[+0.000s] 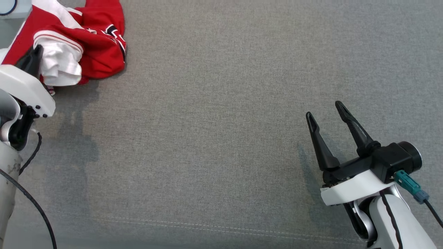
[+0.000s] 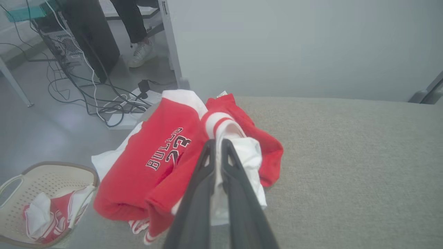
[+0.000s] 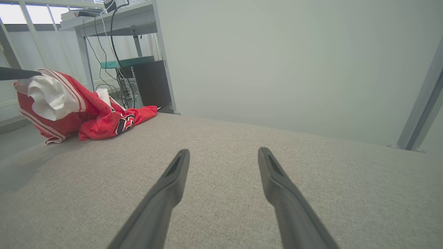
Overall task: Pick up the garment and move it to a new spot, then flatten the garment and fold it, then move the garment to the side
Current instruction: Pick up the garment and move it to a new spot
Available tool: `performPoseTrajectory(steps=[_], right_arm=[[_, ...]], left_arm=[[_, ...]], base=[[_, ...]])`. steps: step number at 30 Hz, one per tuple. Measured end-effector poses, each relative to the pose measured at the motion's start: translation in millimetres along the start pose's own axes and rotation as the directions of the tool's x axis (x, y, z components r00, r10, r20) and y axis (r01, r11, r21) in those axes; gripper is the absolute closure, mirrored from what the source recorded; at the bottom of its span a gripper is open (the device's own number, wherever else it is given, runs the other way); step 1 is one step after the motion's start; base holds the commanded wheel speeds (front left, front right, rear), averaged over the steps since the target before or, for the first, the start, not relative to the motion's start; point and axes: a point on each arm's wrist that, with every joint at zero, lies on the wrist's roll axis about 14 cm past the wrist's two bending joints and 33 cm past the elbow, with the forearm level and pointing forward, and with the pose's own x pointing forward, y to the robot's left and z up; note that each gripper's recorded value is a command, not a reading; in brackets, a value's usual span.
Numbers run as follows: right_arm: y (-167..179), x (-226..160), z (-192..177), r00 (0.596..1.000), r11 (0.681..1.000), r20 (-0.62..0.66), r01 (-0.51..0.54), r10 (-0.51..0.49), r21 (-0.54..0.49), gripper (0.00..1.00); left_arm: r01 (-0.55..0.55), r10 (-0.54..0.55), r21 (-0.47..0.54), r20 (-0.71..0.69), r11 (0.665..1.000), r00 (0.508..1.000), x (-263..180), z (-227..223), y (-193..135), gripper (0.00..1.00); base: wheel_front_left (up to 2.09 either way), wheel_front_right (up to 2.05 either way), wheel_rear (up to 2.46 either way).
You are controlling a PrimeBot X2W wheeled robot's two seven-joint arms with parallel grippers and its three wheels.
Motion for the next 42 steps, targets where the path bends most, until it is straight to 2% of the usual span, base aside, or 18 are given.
performPoseTrajectory(steps=[6,11,17,20,23,26,31,35,37,40,42], right_arm=[[-1,-7,10,1.0,1.0,0.016,0.015,-0.015,-0.009,0.0],[0,-17,23,0.999,0.999,0.037,0.034,-0.033,-0.015,0.0],[-15,-35,34,0.993,0.994,0.061,0.105,-0.104,-0.013,0.0],[-27,-46,36,0.986,0.988,0.061,0.154,-0.153,-0.015,0.0],[-38,-56,39,0.979,0.98,0.067,0.196,-0.195,-0.018,0.0],[-50,-64,44,0.969,0.971,0.077,0.238,-0.236,-0.024,0.0],[-70,-82,54,0.946,0.949,0.101,0.314,-0.31,-0.032,0.0],[-84,-100,57,0.923,0.926,0.107,0.375,-0.37,-0.036,0.0],[-91,-108,57,0.912,0.914,0.104,0.403,-0.397,-0.04,0.0],[-100,-122,56,0.893,0.895,0.094,0.445,-0.439,-0.046,0.0],[-106,-131,54,0.881,0.881,0.086,0.47,-0.465,-0.05,0.0]], left_arm=[[0.023,-0.038,0.082,0.18,0.996,0.983,-12,57,-19,1.0],[0.043,-0.106,0.181,0.356,0.983,0.929,-35,121,-46,1.0],[0.173,-0.29,0.272,0.486,0.947,0.824,-64,171,-120,1.0],[0.266,-0.393,0.304,0.519,0.915,0.76,-82,181,-167,1.0],[0.398,-0.503,0.308,0.502,0.864,0.704,-97,167,-221,1.0],[0.536,-0.605,0.286,0.443,0.795,0.661,-110,134,-273,1.0],[0.723,-0.751,0.227,0.317,0.653,0.579,-130,80,-350,1.0],[0.827,-0.85,0.208,0.203,0.522,0.486,-148,39,-403,1.0],[0.861,-0.883,0.197,0.141,0.468,0.448,-154,18,-424,1.0],[0.896,-0.912,0.176,0.048,0.408,0.406,-156,-14,-446,1.0],[0.906,-0.916,0.158,-0.016,0.393,0.4,-152,-38,-454,1.0]], base=[[0.0,0.0,0.0],[0.0,0.0,0.0],[0.0,0.0,0.0],[0.0,0.0,0.0],[0.0,0.0,0.0],[0.0,0.0,0.0],[0.0,0.0,0.0],[0.0,0.0,0.0],[0.0,0.0,0.0],[0.0,0.0,0.0],[0.0,0.0,0.0]])
